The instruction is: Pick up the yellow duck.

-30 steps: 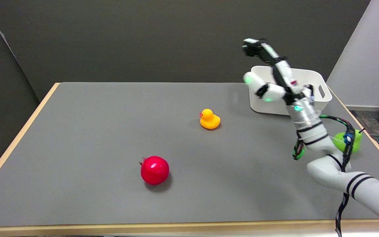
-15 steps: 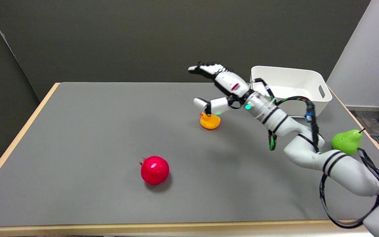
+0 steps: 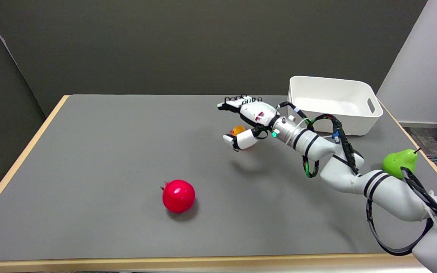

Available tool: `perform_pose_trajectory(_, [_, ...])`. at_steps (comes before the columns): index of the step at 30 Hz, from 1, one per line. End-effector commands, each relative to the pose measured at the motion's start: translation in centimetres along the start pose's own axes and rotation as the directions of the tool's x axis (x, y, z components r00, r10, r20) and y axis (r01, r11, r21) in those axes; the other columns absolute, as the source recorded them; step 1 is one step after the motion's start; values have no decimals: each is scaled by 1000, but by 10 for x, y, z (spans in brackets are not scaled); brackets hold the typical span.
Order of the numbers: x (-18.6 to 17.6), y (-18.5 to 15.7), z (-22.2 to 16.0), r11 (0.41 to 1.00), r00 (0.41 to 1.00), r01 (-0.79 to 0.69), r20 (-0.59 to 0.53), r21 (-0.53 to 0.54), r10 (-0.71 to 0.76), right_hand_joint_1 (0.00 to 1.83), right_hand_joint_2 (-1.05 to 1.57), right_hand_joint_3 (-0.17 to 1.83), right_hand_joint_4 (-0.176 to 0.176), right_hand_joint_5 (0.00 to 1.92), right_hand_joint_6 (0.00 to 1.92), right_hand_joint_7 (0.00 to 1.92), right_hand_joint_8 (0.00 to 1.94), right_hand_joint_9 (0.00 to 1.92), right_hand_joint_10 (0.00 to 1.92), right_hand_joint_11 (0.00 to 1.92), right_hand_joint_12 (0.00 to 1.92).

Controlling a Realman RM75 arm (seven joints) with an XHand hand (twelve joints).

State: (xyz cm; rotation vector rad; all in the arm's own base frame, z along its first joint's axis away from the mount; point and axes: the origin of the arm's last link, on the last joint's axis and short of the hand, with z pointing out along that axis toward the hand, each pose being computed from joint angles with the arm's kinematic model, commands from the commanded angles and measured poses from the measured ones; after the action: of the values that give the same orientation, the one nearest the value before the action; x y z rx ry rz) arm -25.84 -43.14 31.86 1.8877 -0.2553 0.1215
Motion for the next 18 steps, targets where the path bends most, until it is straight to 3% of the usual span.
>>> perform_pose_trajectory(1, [-22, 21, -25, 991, 992, 66, 117, -113, -53, 514, 594, 965, -12, 160, 438, 244, 410, 140, 709, -1, 991])
perform_pose_trajectory(18, [-21, 16, -23, 992, 992, 73, 112, -100, -62, 555, 618, 965, -15, 191, 444, 317, 440, 226, 768, -1, 1065])
